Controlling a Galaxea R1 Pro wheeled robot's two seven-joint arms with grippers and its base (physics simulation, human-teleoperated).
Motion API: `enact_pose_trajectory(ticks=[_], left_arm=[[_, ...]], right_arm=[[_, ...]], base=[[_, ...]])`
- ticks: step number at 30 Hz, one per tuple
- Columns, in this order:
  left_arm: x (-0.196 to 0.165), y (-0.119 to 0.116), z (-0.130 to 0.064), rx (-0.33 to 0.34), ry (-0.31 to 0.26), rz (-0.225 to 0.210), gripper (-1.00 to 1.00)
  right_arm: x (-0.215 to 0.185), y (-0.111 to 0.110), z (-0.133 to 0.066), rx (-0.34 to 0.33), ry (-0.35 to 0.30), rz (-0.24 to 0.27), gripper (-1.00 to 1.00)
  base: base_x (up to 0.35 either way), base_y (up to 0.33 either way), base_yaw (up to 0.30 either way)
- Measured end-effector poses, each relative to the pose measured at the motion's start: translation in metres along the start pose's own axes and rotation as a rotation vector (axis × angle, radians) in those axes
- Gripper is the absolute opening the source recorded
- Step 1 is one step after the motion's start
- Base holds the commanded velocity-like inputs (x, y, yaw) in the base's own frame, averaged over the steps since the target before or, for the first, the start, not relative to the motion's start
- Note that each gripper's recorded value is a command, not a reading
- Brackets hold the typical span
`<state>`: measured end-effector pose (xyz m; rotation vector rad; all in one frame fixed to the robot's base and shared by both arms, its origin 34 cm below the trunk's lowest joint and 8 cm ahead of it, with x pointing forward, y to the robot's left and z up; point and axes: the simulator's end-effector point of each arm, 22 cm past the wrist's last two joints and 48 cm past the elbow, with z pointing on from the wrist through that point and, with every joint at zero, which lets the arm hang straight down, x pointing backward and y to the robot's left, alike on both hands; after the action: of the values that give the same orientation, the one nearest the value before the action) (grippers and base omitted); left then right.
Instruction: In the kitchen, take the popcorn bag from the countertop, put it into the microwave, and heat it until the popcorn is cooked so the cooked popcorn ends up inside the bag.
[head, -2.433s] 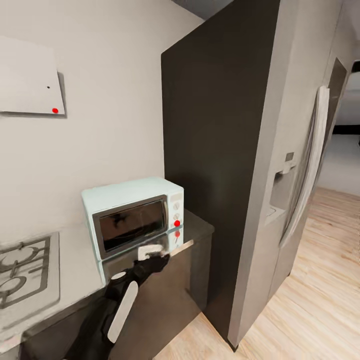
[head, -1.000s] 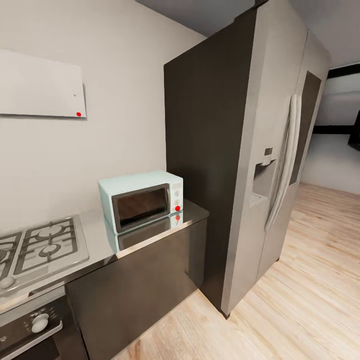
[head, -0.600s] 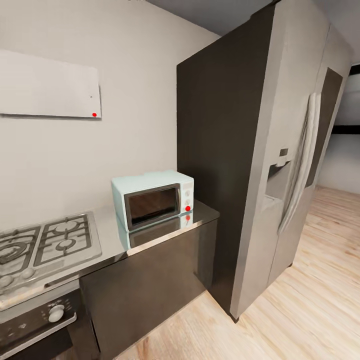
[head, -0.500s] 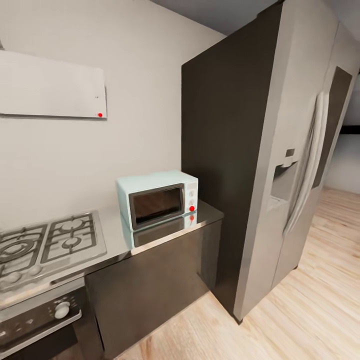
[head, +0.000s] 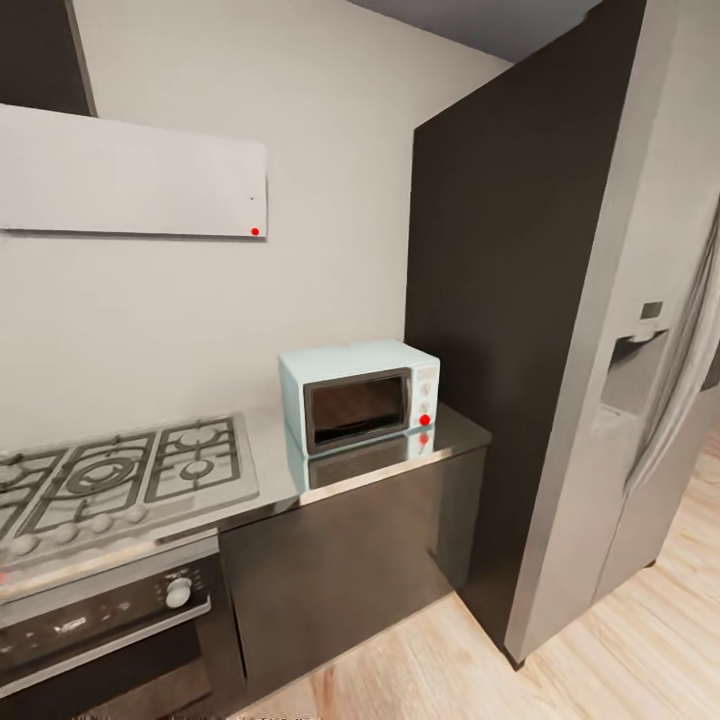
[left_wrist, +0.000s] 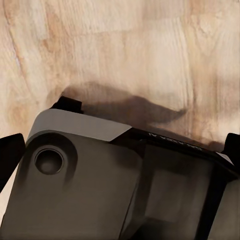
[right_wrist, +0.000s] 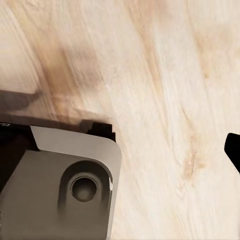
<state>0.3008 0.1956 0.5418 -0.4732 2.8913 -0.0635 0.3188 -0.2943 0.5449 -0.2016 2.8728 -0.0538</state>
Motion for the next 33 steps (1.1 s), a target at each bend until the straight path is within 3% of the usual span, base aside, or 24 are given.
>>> enact_pose_trajectory(ticks=[33], left_arm=[[-0.0007,0.0023,0.0002,-0.003,-0.001,-0.003,1.00]], right_arm=[[0.0010,0.0002,0.0000,0.000,0.003,0.009,1.00]], base=[[0.000,0.000,0.276]])
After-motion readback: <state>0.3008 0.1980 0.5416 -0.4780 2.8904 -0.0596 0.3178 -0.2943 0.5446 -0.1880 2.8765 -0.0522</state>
